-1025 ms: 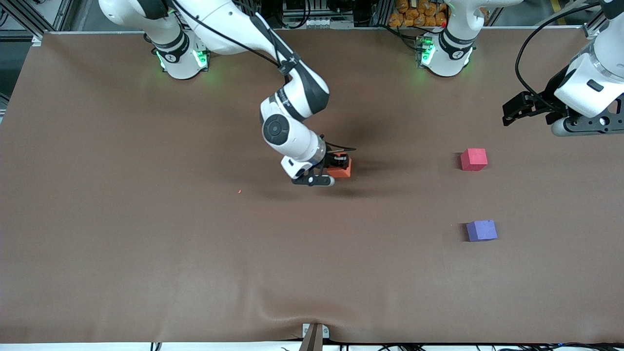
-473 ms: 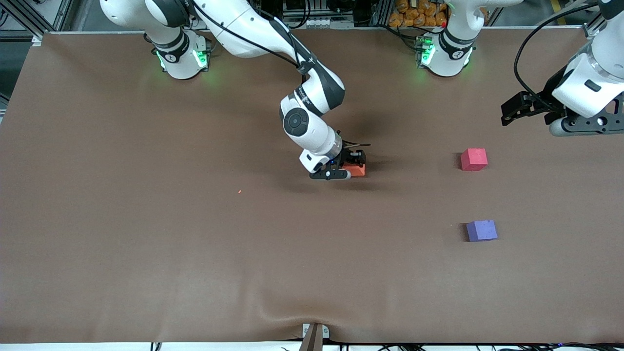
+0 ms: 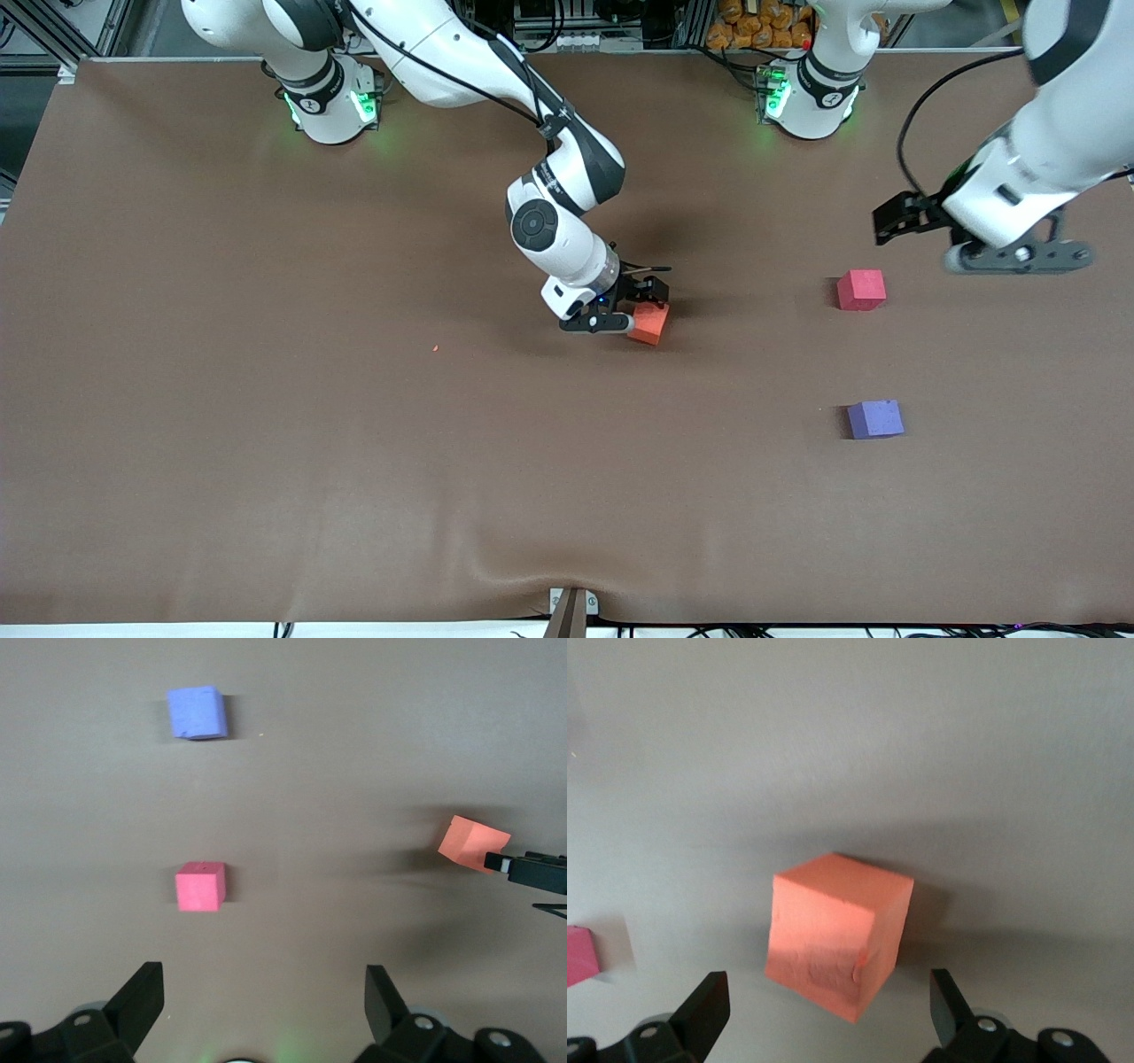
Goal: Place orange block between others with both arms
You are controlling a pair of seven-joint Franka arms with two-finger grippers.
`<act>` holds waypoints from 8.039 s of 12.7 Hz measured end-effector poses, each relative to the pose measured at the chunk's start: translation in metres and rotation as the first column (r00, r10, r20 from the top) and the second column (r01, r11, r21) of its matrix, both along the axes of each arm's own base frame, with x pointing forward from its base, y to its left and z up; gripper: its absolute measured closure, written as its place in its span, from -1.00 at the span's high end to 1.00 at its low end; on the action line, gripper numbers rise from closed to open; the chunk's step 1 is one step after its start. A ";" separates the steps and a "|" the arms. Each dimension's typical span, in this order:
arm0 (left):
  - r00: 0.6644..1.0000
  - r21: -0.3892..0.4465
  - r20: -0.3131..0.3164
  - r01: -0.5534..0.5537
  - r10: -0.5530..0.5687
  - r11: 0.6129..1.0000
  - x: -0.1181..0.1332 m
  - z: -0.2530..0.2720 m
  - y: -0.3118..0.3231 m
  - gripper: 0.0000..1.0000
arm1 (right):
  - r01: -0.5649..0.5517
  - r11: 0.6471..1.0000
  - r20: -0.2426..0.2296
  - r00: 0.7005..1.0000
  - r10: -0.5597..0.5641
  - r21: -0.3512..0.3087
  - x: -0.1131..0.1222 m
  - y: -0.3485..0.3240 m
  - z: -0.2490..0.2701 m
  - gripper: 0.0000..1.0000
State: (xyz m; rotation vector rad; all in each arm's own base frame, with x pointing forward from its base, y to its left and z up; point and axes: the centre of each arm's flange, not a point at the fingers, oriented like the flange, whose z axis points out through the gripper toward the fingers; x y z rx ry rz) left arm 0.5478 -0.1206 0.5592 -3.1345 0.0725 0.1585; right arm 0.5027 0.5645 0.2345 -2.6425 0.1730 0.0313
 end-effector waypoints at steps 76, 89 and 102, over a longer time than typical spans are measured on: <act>0.992 -0.009 -0.064 -0.114 0.113 0.993 0.039 -0.357 0.134 0.87 | -0.250 0.878 -0.149 0.967 0.206 -0.408 0.044 -0.592 0.398 1.00; 0.996 0.018 0.073 -0.059 0.058 0.998 0.101 -0.041 0.108 1.00 | -0.252 0.877 -0.148 0.967 0.209 -0.408 0.045 -0.591 0.398 1.00; 0.992 -0.021 0.063 -0.112 0.113 0.994 -0.011 0.079 0.095 1.00 | -0.255 0.876 -0.147 0.966 0.213 -0.408 0.045 -0.589 0.398 1.00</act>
